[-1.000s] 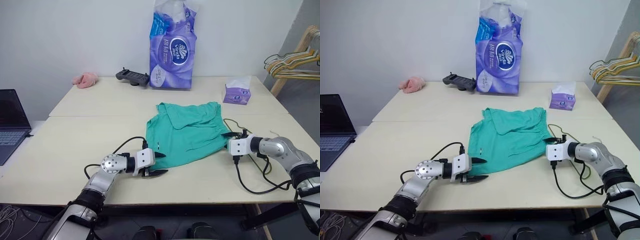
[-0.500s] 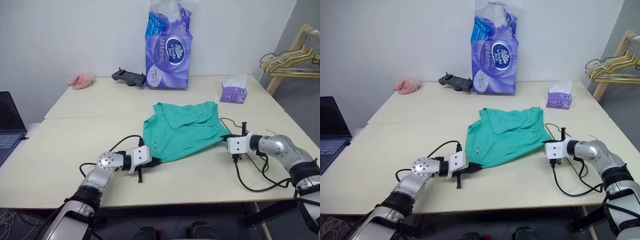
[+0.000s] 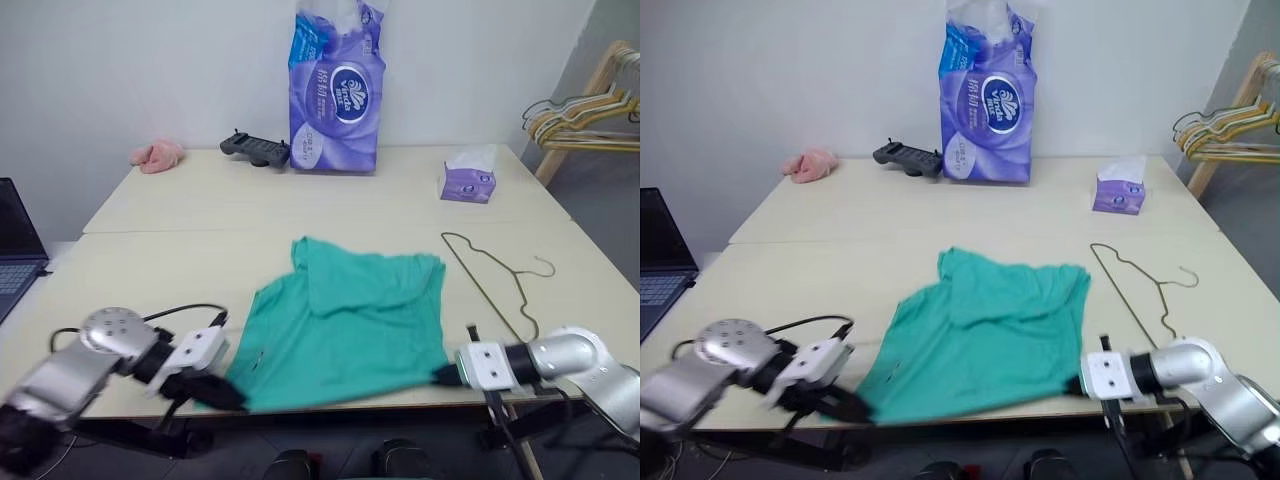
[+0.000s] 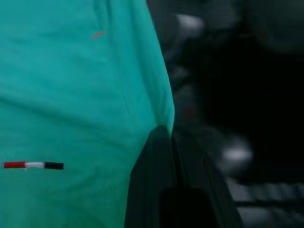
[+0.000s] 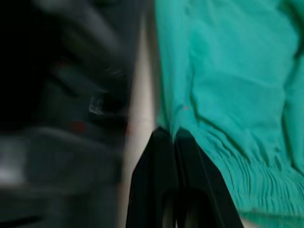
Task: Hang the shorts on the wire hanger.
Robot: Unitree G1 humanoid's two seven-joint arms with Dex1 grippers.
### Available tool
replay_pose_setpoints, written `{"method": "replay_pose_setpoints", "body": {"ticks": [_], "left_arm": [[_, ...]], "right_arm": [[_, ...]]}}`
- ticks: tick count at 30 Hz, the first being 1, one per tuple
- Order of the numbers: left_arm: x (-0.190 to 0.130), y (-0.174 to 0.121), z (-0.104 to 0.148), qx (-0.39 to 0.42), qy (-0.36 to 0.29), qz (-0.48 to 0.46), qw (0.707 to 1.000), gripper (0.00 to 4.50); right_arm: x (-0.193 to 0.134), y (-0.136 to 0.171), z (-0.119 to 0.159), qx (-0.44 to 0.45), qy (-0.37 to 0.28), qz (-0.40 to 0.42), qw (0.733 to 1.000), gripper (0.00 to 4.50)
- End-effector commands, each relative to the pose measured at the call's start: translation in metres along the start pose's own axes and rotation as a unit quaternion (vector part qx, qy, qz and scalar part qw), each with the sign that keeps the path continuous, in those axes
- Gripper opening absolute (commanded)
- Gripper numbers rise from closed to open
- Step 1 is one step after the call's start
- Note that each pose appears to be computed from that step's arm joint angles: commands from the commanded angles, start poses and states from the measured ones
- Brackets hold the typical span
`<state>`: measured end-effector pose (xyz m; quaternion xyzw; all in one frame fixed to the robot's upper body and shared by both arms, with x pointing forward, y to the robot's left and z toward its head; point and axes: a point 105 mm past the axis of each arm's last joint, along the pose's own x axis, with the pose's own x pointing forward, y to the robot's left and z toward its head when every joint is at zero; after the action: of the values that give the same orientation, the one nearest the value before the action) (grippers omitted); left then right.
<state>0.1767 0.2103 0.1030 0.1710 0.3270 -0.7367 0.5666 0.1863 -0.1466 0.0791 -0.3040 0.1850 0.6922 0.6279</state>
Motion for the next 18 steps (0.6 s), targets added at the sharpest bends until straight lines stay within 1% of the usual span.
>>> {"method": "replay_pose_setpoints", "body": {"ticks": [1, 2, 3, 4, 5, 6, 7, 8, 9, 10, 11, 12, 13, 14, 15, 16, 17, 18], "left_arm": [[-0.008, 0.035, 0.015, 0.018, -0.026, 0.043, 0.999, 0.04], [-0.008, 0.051, 0.017, 0.026, -0.029, 0.061, 0.997, 0.04], [-0.012, 0.095, 0.025, 0.052, -0.04, 0.137, 0.988, 0.04], [-0.014, 0.124, 0.033, 0.068, -0.045, 0.182, 0.98, 0.04], [-0.022, 0.163, 0.045, 0.105, -0.032, 0.264, 0.958, 0.04], [-0.026, 0.187, 0.056, 0.133, -0.019, 0.312, 0.941, 0.04], [-0.062, 0.23, 0.091, 0.164, -0.004, 0.481, 0.861, 0.04], [-0.091, 0.249, 0.121, 0.191, 0.003, 0.59, 0.785, 0.04], [-0.132, 0.254, 0.154, 0.226, 0.026, 0.696, 0.68, 0.04], [-0.182, 0.24, 0.194, 0.253, 0.021, 0.784, 0.566, 0.04], [-0.216, 0.222, 0.219, 0.265, 0.008, 0.83, 0.491, 0.04], [-0.244, 0.201, 0.242, 0.277, -0.01, 0.86, 0.428, 0.04], [-0.261, 0.184, 0.258, 0.289, -0.023, 0.875, 0.388, 0.04], [-0.268, 0.175, 0.266, 0.299, -0.027, 0.881, 0.367, 0.04], [-0.278, 0.162, 0.278, 0.319, -0.03, 0.885, 0.338, 0.04], [-0.287, 0.148, 0.288, 0.337, -0.037, 0.887, 0.313, 0.04], [-0.293, 0.138, 0.294, 0.349, -0.044, 0.888, 0.297, 0.04], [-0.294, 0.137, 0.293, 0.351, -0.049, 0.883, 0.308, 0.04]], "right_arm": [[-0.004, -0.04, 0.016, 0.024, -0.033, -0.048, 0.998, 0.0], [-0.001, -0.054, 0.016, 0.023, -0.035, -0.064, 0.997, 0.0], [0.0, -0.094, 0.01, 0.017, -0.032, -0.121, 0.992, 0.0], [0.002, -0.121, 0.008, 0.014, -0.028, -0.153, 0.988, 0.0], [-0.001, -0.162, 0.005, -0.007, -0.012, -0.214, 0.977, 0.0], [-0.003, -0.187, 0.006, -0.024, 0.001, -0.249, 0.968, 0.0], [-0.028, -0.245, 0.015, -0.049, 0.044, -0.391, 0.918, 0.0], [-0.05, -0.278, 0.028, -0.074, 0.072, -0.483, 0.87, 0.0], [-0.084, -0.305, 0.055, -0.131, 0.107, -0.587, 0.792, 0.0], [-0.127, -0.32, 0.097, -0.19, 0.121, -0.674, 0.703, 0.0], [-0.155, -0.323, 0.129, -0.226, 0.115, -0.72, 0.646, 0.0], [-0.176, -0.322, 0.157, -0.248, 0.101, -0.751, 0.604, 0.0], [-0.186, -0.321, 0.174, -0.255, 0.083, -0.765, 0.586, 0.0], [-0.19, -0.32, 0.183, -0.258, 0.073, -0.77, 0.579, 0.0], [-0.191, -0.319, 0.194, -0.274, 0.063, -0.772, 0.57, 0.0], [-0.188, -0.318, 0.202, -0.284, 0.049, -0.769, 0.571, 0.0], [-0.182, -0.318, 0.206, -0.294, 0.043, -0.762, 0.575, 0.0], [-0.172, -0.318, 0.207, -0.303, 0.04, -0.75, 0.587, 0.0]]}}
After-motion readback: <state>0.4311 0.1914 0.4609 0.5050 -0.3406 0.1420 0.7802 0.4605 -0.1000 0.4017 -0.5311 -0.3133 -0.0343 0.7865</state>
